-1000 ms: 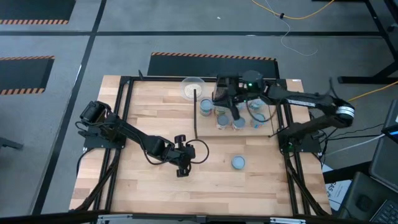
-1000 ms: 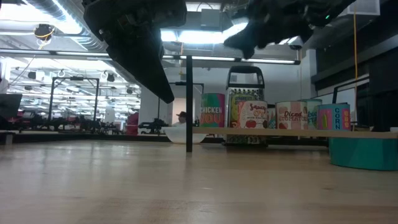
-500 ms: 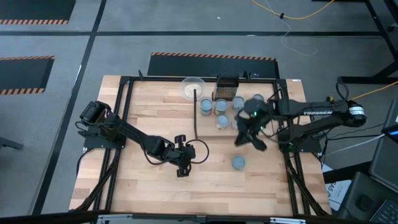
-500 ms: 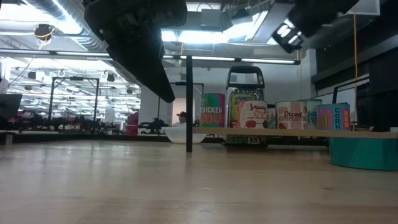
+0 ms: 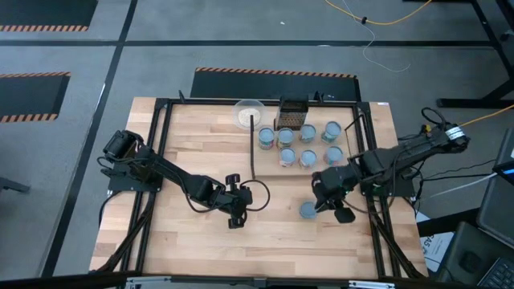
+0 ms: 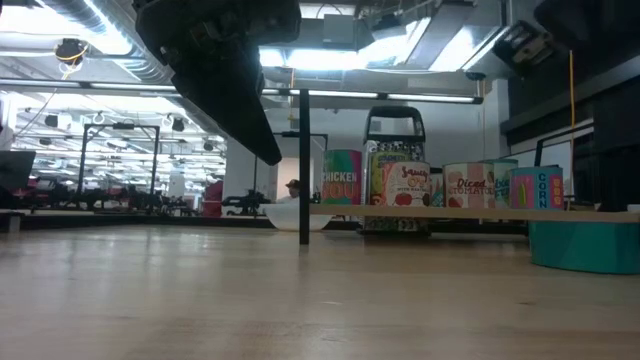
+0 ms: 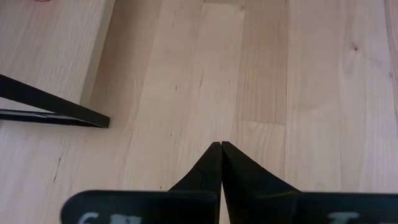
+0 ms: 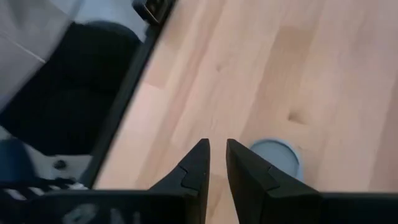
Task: Pick and place cans onto a shelf
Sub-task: Put the canned tuna on the shelf
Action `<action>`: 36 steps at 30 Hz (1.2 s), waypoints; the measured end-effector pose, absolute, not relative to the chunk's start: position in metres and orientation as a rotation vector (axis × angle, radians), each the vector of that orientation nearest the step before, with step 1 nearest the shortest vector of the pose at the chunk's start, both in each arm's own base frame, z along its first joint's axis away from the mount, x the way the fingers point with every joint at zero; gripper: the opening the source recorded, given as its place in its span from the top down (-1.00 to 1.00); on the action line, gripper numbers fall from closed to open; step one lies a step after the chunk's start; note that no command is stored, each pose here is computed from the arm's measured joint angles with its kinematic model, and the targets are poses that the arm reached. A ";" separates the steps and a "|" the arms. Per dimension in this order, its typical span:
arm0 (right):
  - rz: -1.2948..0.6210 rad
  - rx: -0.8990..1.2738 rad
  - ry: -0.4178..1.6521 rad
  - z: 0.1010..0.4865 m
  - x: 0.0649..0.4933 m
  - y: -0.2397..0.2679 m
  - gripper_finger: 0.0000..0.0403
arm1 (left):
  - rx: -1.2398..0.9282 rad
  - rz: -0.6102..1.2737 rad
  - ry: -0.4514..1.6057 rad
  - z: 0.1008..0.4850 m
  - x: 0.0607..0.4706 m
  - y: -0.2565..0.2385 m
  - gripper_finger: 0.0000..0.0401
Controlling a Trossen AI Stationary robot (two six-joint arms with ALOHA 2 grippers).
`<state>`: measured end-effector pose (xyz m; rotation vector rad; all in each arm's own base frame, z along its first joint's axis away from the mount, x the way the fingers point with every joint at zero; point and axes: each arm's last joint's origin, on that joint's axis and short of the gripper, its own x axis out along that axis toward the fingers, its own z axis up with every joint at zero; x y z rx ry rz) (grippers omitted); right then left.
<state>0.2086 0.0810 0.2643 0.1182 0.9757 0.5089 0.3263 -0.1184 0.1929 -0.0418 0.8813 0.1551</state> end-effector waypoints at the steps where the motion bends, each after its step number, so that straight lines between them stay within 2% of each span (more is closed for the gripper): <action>1: 0.497 0.093 0.981 0.262 0.207 0.084 0.71 | -0.042 0.155 0.881 0.193 0.326 -0.118 1.00; 10: 0.483 -0.003 1.021 0.219 0.192 0.097 0.71 | -0.042 0.155 0.880 0.193 0.326 -0.118 1.00; 18: 0.488 -0.064 0.956 0.188 0.188 0.095 0.71 | -0.041 0.158 0.880 0.193 0.326 -0.118 1.00; 36: 0.575 -0.226 0.852 0.159 0.180 0.090 0.71 | -0.048 0.161 0.878 0.193 0.326 -0.118 1.00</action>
